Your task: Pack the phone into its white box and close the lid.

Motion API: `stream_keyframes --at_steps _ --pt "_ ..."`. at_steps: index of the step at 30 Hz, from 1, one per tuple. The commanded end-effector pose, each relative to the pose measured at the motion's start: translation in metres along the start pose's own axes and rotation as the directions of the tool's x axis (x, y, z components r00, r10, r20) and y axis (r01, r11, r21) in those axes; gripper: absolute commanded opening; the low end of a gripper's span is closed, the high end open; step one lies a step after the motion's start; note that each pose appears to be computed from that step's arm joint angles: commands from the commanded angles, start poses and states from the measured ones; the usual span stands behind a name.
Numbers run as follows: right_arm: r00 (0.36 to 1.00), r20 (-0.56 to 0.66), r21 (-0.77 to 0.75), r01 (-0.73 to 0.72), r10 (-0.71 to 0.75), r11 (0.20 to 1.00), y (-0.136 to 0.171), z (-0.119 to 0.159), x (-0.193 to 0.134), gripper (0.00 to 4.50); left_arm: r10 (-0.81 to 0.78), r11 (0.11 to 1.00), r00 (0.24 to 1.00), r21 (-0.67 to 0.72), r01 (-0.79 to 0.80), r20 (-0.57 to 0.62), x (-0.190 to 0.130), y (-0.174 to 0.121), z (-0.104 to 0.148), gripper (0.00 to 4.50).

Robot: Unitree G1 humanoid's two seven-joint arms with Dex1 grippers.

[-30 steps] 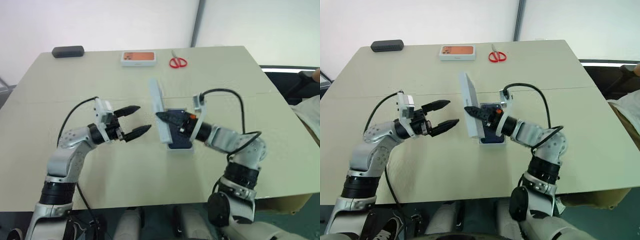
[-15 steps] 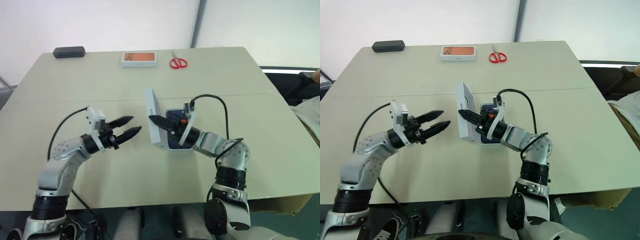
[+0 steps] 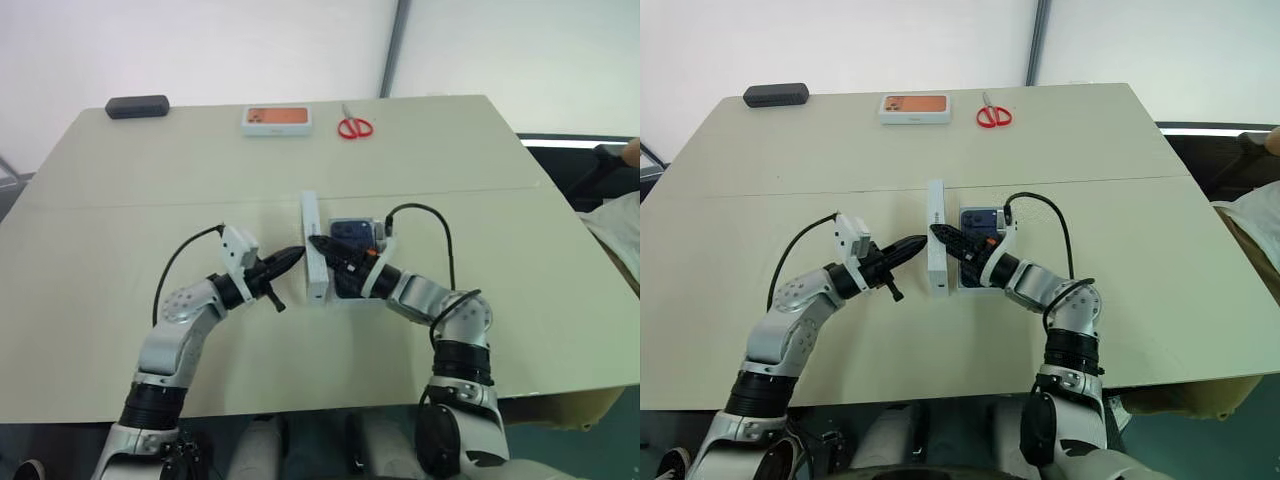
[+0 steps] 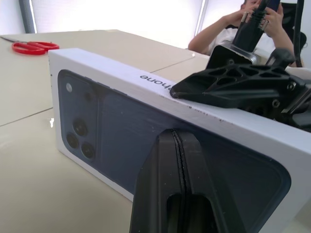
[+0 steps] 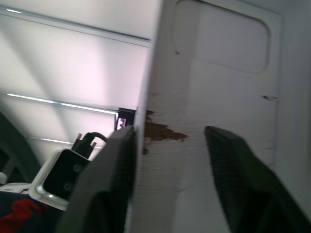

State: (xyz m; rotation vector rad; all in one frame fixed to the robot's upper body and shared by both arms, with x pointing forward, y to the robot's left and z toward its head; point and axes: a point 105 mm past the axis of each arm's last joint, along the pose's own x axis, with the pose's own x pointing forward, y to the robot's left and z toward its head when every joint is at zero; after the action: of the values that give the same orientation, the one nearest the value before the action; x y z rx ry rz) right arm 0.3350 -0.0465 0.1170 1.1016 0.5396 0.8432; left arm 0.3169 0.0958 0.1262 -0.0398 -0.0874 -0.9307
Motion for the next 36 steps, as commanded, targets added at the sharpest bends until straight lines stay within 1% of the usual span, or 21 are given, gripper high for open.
stream_keyframes --at_steps 1,3,5,7,9,11,13,16,17,19,21,22,24,25,26,27,28,31,32,34,36 --pt "0.999 0.043 -0.085 0.033 -0.03 0.996 0.001 0.016 -0.009 4.49 -0.044 0.998 0.998 0.045 0.042 0.035 0.01 -0.007 0.01 0.0" --pt "0.997 0.061 -0.17 0.053 -0.043 0.984 0.005 0.026 -0.016 4.49 -0.047 0.998 0.998 0.044 0.045 0.041 0.014 -0.008 0.01 0.0" --pt "0.999 0.024 -0.342 0.047 -0.041 0.938 0.015 0.032 -0.027 4.49 -0.058 0.998 0.997 0.038 0.056 0.051 0.02 -0.009 0.011 0.0" --pt "0.999 -0.018 -0.457 0.022 -0.033 0.889 0.027 0.046 -0.046 4.49 -0.072 0.997 0.996 0.036 0.07 0.056 0.028 -0.012 0.009 0.0" --pt "0.998 -0.031 -0.525 0.028 -0.051 0.851 0.031 0.056 -0.059 4.49 -0.083 0.996 0.995 0.035 0.081 0.061 0.033 -0.015 0.009 0.0" --pt "0.994 -0.009 -0.626 0.077 -0.106 0.776 0.028 0.069 -0.07 4.49 -0.093 0.995 0.993 0.031 0.091 0.067 0.038 -0.017 0.008 0.0" --pt "0.989 0.008 -0.696 0.11 -0.145 0.71 0.026 0.077 -0.075 4.49 -0.096 0.995 0.993 0.031 0.094 0.07 0.04 -0.019 0.007 0.0" --pt "0.985 0.076 -0.739 0.16 -0.156 0.654 0.023 0.089 -0.076 4.49 -0.094 0.995 0.993 0.025 0.092 0.074 0.039 -0.018 0.008 0.0" --pt "0.984 0.076 -0.746 0.165 -0.163 0.645 0.02 0.087 -0.075 4.25 -0.093 0.995 0.993 0.027 0.091 0.067 0.037 -0.018 0.007 0.0" --pt "0.973 0.078 -0.818 0.186 -0.217 0.544 0.009 0.081 -0.073 3.66 -0.086 0.996 0.995 0.032 0.085 0.054 0.032 -0.015 0.006 0.0" --pt "0.967 0.09 -0.86 0.195 -0.238 0.471 0.004 0.078 -0.07 2.75 -0.071 0.997 0.996 0.04 0.069 0.045 0.027 -0.011 0.007 0.0" --pt "0.965 0.107 -0.87 0.207 -0.239 0.447 0.001 0.078 -0.068 2.13 -0.051 0.998 0.998 0.041 0.05 0.033 0.023 -0.005 0.006 0.0" --pt "0.961 0.131 -0.894 0.221 -0.245 0.389 -0.002 0.078 -0.065 1.15 0.003 0.998 1.0 0.058 -0.004 0.007 0.017 0.007 0.005 0.0" --pt "0.957 0.142 -0.908 0.228 -0.254 0.351 -0.004 0.079 -0.065 0.52 0.038 0.996 0.999 0.075 -0.038 -0.004 0.015 0.013 0.004 0.0" --pt "0.951 0.142 -0.932 0.222 -0.276 0.287 -0.006 0.078 -0.064 0.05 0.073 0.993 0.997 0.09 -0.072 -0.009 0.013 0.02 0.004 0.0" --pt "0.946 0.135 -0.951 0.208 -0.296 0.228 -0.009 0.076 -0.063 0.05 0.101 0.99 0.995 0.101 -0.099 -0.017 0.013 0.025 0.002 0.0" --pt "0.943 0.129 -0.962 0.194 -0.307 0.19 -0.011 0.075 -0.062 0.05 0.116 0.988 0.993 0.106 -0.113 -0.021 0.013 0.028 0.001 0.0" --pt "0.938 0.156 -0.967 0.209 -0.31 0.144 -0.011 0.08 -0.058 0.05 0.147 0.98 0.981 0.15 -0.128 -0.128 0.018 0.032 -0.02 0.0" --pt "0.935 0.17 -0.967 0.219 -0.312 0.128 -0.011 0.083 -0.058 0.05 0.14 0.981 0.979 0.156 -0.117 -0.145 0.021 0.03 -0.025 0.0" --pt "0.926 0.196 -0.966 0.238 -0.322 0.098 -0.013 0.09 -0.06 0.05 0.12 0.986 0.975 0.134 -0.095 -0.188 0.026 0.025 -0.035 0.0" --pt "0.925 0.202 -0.967 0.241 -0.321 0.085 -0.013 0.092 -0.061 0.05 0.115 0.988 0.969 0.127 -0.088 -0.218 0.032 0.022 -0.043 0.0"
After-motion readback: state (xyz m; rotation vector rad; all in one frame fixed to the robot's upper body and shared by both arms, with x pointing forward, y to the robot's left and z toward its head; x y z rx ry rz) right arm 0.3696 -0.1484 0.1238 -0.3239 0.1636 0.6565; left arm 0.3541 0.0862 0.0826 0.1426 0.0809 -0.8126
